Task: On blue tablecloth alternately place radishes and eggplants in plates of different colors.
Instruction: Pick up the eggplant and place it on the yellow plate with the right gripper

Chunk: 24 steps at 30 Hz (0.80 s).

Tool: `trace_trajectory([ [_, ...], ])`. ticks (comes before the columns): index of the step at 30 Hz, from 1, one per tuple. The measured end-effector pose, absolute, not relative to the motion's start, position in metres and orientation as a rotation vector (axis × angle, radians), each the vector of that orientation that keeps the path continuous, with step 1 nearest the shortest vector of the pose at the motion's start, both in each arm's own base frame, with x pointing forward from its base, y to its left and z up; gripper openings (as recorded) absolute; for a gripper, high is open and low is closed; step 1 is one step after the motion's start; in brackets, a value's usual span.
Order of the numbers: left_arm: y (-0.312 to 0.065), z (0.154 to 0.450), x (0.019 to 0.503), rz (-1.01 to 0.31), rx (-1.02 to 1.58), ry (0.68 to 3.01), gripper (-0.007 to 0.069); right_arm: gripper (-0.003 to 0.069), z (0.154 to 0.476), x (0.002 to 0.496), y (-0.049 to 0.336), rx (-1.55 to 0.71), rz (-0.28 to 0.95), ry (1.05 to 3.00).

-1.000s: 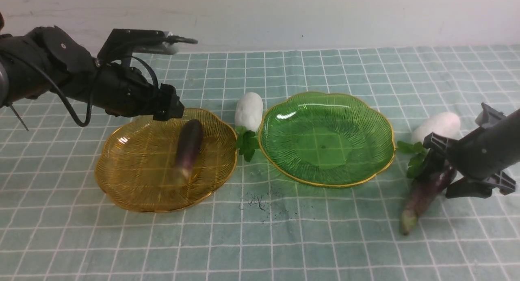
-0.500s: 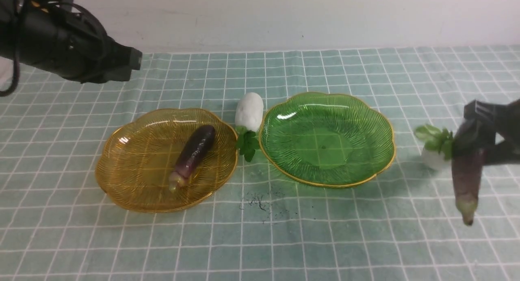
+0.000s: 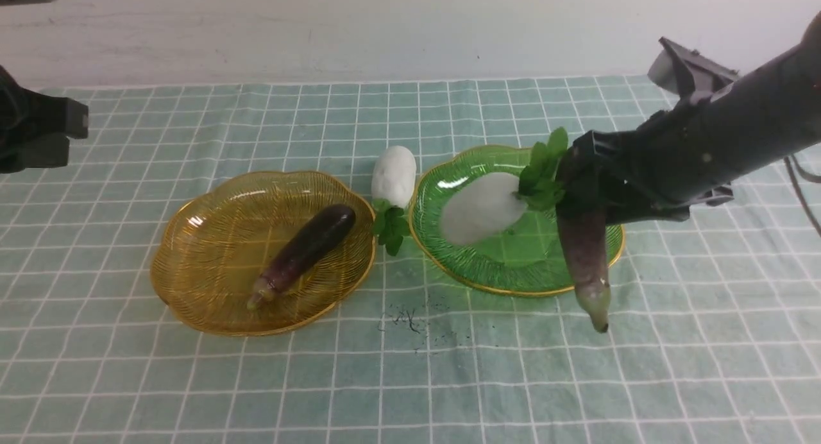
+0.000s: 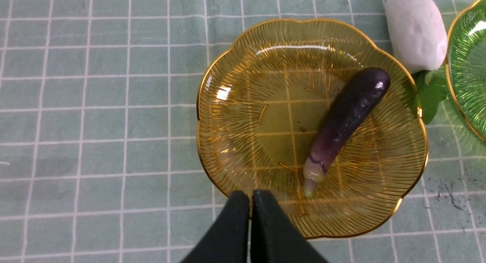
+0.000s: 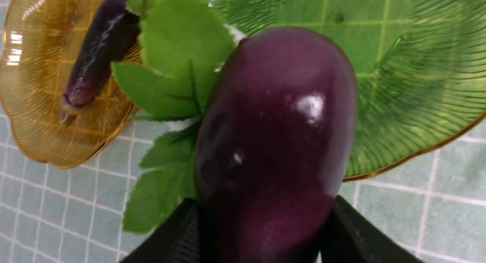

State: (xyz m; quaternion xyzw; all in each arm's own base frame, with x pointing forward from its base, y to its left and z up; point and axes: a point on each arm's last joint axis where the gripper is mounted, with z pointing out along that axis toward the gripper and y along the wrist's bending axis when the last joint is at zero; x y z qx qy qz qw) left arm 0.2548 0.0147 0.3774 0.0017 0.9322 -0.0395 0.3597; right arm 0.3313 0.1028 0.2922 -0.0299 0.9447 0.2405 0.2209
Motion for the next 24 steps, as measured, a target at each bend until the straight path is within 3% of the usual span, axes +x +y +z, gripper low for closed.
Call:
trace_trajectory([
  [12,0.015,0.378,0.254,-0.110,-0.003,2.400,-0.0008,0.0359,0.304,0.330,0.012,0.132,0.333,2.618],
  [24,0.015,0.378,0.254,-0.110,-0.002,2.400,-0.0008,0.0359,0.314,0.333,-0.005,0.140,0.179,2.536],
])
